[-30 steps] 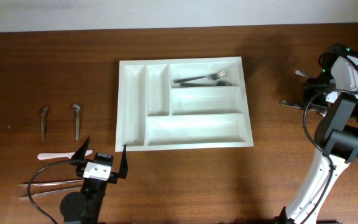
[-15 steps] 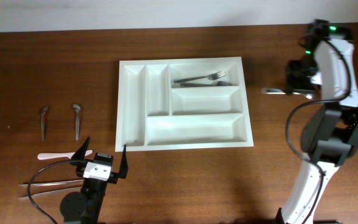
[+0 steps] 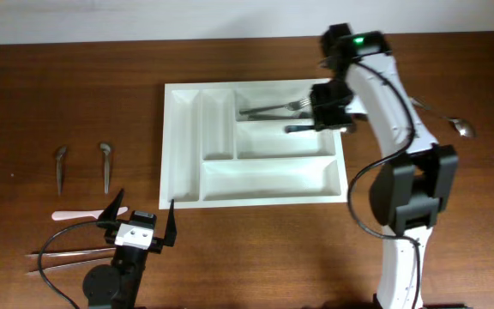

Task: Pack container
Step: 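Carry the spoon into the tray's middle-right compartment and release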

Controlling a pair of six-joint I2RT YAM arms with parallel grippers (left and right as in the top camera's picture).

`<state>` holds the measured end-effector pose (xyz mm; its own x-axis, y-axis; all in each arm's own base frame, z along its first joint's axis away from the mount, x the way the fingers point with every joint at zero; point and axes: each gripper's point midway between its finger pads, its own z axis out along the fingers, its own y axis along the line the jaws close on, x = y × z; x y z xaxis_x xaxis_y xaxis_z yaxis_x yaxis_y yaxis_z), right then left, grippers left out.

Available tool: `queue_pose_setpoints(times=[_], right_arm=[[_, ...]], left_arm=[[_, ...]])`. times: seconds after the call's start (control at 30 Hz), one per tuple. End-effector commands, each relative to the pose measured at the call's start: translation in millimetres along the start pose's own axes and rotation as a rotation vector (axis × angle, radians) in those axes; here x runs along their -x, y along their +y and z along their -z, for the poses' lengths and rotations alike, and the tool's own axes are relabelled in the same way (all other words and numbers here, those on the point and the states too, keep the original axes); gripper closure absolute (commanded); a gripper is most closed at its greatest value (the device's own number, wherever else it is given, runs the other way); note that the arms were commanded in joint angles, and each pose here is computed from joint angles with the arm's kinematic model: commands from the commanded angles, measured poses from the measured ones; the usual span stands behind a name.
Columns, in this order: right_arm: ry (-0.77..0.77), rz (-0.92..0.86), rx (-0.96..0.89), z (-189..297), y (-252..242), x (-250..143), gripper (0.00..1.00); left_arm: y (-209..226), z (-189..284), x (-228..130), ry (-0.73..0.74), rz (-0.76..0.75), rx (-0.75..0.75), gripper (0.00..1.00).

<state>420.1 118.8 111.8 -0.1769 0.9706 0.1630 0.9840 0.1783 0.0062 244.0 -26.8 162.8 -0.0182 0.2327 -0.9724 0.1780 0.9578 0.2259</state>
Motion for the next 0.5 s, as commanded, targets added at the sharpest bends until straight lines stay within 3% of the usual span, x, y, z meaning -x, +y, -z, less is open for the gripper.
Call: queue_pose_setpoints(times=[0.0, 0.23, 0.47], right_arm=[[0.017, -0.021, 0.059, 14.7, 4.4, -33.6, 0.90], [-0.010, 0.044, 0.083, 4.0, 10.3, -59.8, 0.86], [-0.030, 0.036, 0.082, 4.7, 10.8, -51.3, 0.50]], left_arm=[[-1.5, -0.1, -2.0, 0.000, -0.008, -0.009, 0.01], [-1.5, -0.1, -2.0, 0.000, -0.008, -0.009, 0.01], [-1.5, -0.1, -2.0, 0.000, -0.008, -0.009, 0.01]])
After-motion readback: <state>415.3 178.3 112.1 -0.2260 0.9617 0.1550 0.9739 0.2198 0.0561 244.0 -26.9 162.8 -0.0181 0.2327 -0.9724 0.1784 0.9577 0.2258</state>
